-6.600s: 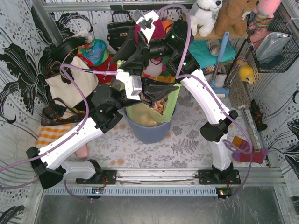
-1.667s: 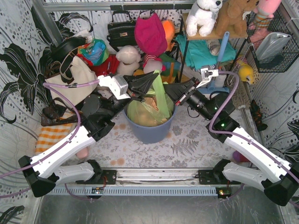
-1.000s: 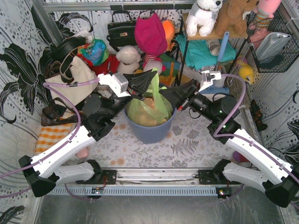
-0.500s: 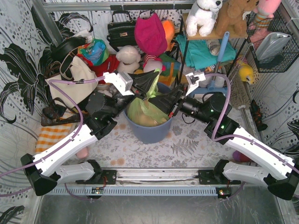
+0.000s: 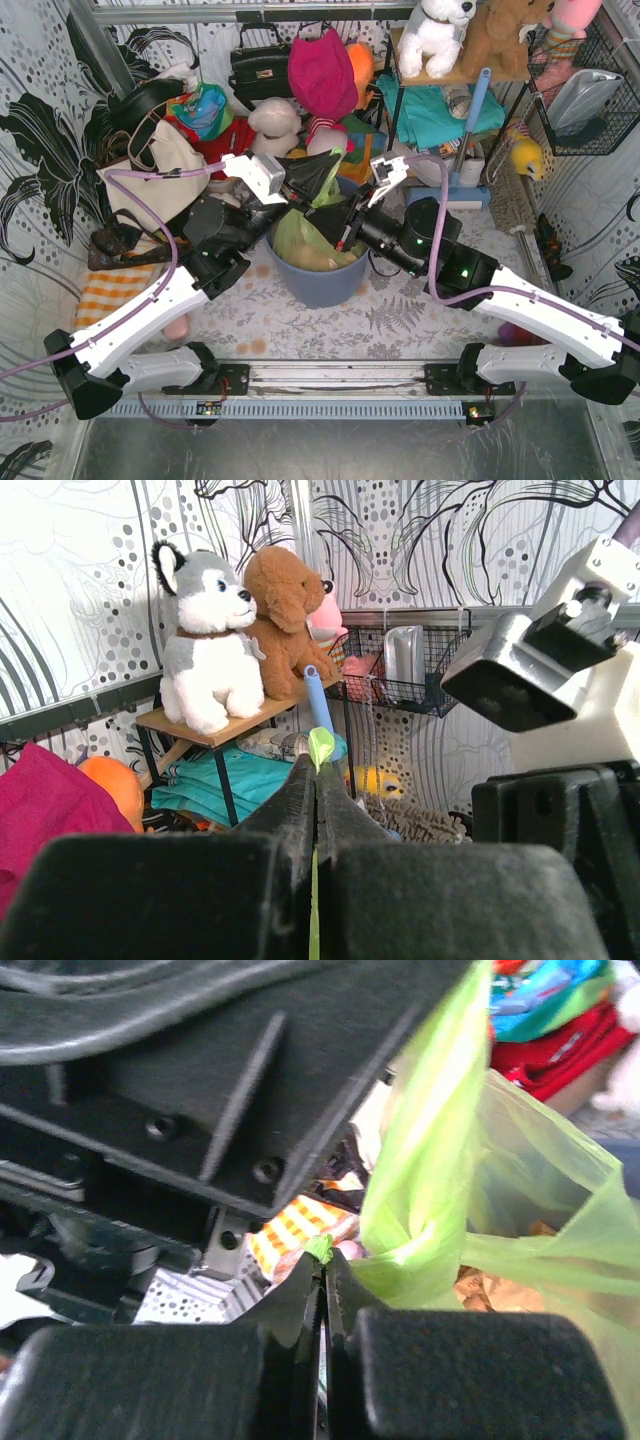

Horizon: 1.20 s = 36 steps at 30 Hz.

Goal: Tie the trash bag

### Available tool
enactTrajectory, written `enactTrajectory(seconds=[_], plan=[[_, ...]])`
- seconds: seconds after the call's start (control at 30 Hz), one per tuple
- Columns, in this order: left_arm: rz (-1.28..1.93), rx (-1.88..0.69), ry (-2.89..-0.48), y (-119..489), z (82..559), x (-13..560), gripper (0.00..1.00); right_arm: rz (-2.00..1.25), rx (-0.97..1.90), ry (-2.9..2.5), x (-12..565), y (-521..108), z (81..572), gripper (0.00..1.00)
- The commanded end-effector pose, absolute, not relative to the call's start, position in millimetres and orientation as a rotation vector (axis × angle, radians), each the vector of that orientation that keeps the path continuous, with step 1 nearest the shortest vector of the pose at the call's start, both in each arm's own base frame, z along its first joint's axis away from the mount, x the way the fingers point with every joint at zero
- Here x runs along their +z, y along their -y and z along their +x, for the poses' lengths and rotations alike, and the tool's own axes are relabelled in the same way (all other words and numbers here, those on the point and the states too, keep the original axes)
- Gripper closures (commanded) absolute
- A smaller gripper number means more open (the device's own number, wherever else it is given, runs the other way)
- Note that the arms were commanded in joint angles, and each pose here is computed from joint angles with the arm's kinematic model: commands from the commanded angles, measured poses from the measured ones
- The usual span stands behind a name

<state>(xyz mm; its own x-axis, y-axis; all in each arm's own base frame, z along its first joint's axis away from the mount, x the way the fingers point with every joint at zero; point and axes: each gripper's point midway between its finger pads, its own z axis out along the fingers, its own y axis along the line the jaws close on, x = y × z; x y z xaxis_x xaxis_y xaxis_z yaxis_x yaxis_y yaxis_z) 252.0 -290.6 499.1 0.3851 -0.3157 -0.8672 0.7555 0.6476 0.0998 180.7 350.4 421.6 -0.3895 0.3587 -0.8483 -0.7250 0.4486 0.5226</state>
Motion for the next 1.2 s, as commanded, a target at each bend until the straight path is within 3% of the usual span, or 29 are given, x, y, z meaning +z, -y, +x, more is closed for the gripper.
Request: enactTrajectory(seconds=[0.0,1.17], plan=[[0.512,-0.721,-0.896,282,248,520,1.00,-0.131,1.074,-1.613,421,-337,205,1.00],[0.633,-0.780,-0.921,291,229,511,1.00,0.411,0.696,-1.364,398,-343,246,1.00]])
